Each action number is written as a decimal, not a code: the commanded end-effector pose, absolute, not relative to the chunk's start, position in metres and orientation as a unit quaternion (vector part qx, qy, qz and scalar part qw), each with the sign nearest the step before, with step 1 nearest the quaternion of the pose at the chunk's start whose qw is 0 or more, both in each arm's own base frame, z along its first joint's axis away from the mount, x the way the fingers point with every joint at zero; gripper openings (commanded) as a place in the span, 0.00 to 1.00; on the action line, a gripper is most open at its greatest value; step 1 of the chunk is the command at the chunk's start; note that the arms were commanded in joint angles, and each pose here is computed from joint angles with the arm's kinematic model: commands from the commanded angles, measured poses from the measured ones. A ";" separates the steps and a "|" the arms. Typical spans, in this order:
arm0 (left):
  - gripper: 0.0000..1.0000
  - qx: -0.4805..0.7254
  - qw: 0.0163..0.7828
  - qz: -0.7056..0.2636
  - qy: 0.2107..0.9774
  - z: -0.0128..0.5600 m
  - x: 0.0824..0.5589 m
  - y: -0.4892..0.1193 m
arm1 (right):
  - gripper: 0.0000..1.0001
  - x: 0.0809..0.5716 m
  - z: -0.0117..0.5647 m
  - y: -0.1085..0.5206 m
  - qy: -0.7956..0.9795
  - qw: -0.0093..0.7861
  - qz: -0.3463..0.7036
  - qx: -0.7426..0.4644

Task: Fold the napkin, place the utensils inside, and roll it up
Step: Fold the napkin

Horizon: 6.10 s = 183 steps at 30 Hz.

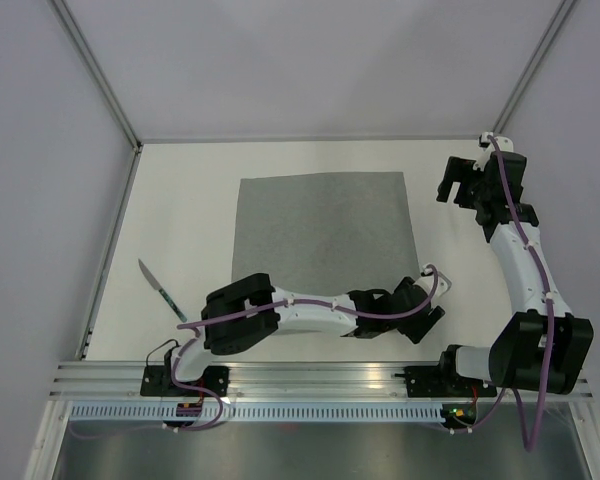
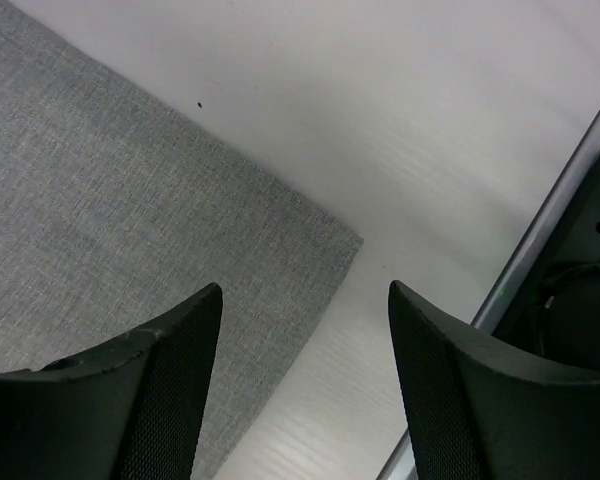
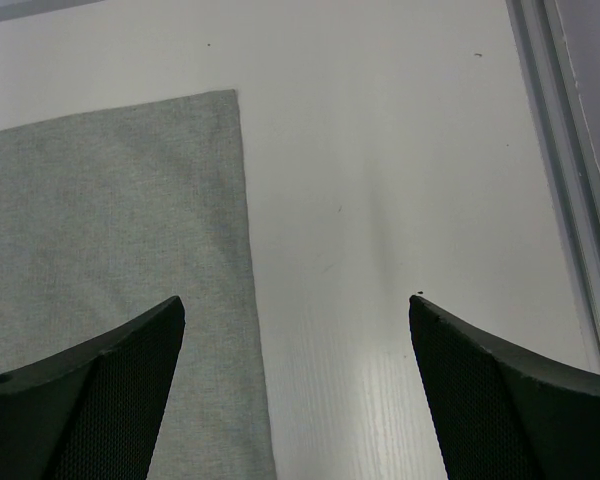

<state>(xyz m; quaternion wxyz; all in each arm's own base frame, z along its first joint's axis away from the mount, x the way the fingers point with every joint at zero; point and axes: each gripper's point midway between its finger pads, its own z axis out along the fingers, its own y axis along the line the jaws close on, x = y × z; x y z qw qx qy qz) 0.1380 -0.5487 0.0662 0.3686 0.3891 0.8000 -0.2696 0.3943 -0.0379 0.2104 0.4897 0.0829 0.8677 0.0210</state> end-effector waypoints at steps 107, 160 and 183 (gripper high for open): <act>0.02 -0.042 0.358 -0.332 0.872 0.147 0.492 -0.235 | 0.98 0.378 0.208 -0.008 0.874 0.477 0.089 0.034; 0.02 -0.109 0.349 -0.329 0.871 0.135 0.557 -0.152 | 0.98 0.374 0.208 -0.008 0.872 0.480 0.086 0.029; 0.02 -0.122 0.341 -0.328 0.872 0.124 0.569 -0.136 | 0.98 0.375 0.203 -0.009 0.875 0.475 0.083 0.030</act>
